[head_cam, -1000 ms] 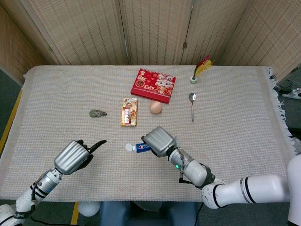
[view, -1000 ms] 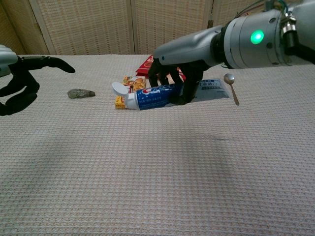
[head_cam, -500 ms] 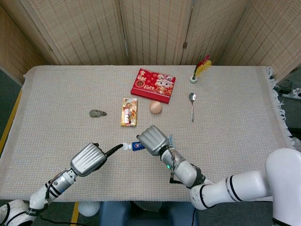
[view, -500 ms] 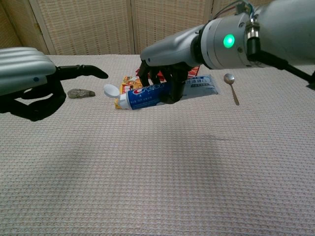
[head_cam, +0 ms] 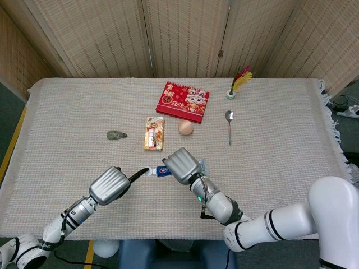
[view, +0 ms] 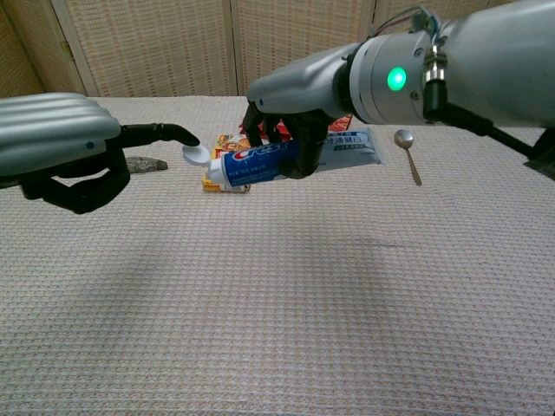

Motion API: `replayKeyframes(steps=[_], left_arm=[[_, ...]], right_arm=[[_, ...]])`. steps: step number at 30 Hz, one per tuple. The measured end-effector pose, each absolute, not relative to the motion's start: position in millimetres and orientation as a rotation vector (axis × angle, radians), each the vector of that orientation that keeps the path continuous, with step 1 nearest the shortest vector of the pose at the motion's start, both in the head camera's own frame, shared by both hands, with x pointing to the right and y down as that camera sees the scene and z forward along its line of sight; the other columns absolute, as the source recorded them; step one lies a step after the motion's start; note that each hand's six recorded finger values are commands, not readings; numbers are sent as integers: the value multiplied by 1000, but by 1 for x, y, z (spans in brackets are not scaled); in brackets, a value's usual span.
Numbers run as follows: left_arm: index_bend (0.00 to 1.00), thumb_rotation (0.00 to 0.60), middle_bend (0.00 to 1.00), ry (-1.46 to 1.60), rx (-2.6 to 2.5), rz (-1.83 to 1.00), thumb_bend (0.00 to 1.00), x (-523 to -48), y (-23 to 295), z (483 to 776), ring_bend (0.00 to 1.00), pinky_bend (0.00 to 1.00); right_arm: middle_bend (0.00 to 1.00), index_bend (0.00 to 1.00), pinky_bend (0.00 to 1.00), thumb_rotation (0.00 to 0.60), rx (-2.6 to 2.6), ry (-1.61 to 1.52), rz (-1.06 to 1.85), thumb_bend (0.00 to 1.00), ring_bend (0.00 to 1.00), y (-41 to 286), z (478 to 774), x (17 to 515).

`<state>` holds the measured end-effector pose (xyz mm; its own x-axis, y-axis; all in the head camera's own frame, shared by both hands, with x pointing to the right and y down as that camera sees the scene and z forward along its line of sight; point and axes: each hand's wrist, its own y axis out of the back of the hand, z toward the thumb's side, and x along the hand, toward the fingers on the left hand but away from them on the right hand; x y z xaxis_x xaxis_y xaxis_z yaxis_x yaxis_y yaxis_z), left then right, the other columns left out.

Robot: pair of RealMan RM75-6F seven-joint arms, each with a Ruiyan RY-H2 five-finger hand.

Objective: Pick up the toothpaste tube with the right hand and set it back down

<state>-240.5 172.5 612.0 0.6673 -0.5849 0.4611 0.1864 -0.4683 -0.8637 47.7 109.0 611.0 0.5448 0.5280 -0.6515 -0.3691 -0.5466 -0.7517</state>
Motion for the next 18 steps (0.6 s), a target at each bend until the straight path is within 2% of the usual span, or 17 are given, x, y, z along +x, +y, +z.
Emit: replayKeyframes(steps=[18], left_arm=[[123,600,894,323,-1839,-985,765,-252,173,615,867,733]], right_arm=[[536,622,586,600,-1859,-212,1108,948,662,106,602,46]])
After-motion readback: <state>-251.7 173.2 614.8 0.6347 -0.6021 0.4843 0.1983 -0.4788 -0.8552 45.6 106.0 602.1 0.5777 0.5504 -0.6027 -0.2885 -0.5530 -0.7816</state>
